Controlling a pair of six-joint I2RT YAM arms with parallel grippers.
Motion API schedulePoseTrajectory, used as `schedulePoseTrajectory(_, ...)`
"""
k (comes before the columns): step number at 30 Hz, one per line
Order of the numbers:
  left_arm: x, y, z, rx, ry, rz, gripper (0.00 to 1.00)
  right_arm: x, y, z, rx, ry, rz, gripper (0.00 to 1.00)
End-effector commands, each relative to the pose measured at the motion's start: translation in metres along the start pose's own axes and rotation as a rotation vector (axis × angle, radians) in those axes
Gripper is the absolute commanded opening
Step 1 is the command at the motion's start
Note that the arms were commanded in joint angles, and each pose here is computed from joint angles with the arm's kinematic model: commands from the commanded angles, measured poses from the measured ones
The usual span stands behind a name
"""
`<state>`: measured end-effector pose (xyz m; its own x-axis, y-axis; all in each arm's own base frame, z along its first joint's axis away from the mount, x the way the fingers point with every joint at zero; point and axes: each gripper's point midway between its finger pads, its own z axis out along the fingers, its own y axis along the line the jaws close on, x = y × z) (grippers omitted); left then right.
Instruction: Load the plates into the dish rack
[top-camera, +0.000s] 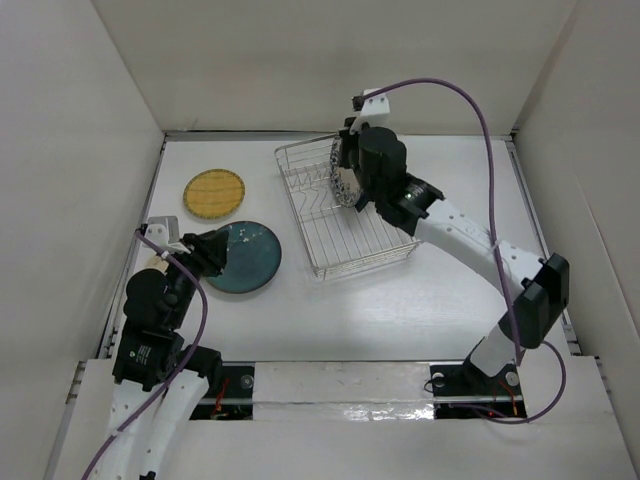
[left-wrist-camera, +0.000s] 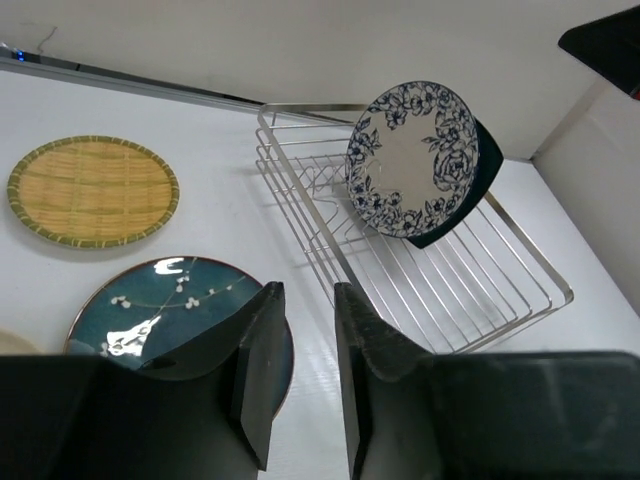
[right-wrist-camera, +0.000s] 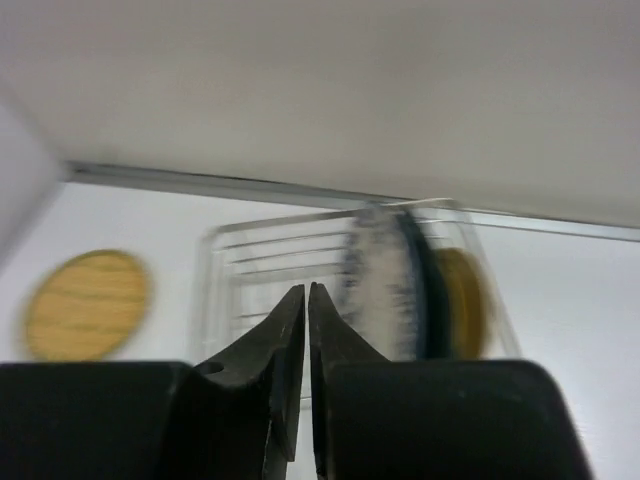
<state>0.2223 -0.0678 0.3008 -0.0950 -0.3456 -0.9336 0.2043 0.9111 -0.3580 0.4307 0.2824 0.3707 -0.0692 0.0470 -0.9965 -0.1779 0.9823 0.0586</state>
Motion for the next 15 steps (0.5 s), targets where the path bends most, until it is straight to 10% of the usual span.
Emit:
schedulePoseTrajectory(1, -0.014, -0.004, -0.003, 0.016, -0.058, -0.005, 0.22, 0.026, 0.092, -0.037, -0.317, 0.047, 0.139, 0.00)
schedulePoseTrajectory(5, -0.020, -0.005, -0.009, 0.017, -0.084, -0.009, 0.01, 0.090, 0.165, -0.074, -0.503, 0.176, 0.274, 0.00)
schedulePoseTrajectory(15, -0.036, -0.005, -0.024, 0.017, -0.163, -0.021, 0.01, 0.206, 0.219, -0.144, -0.386, 0.370, 0.526, 0.14)
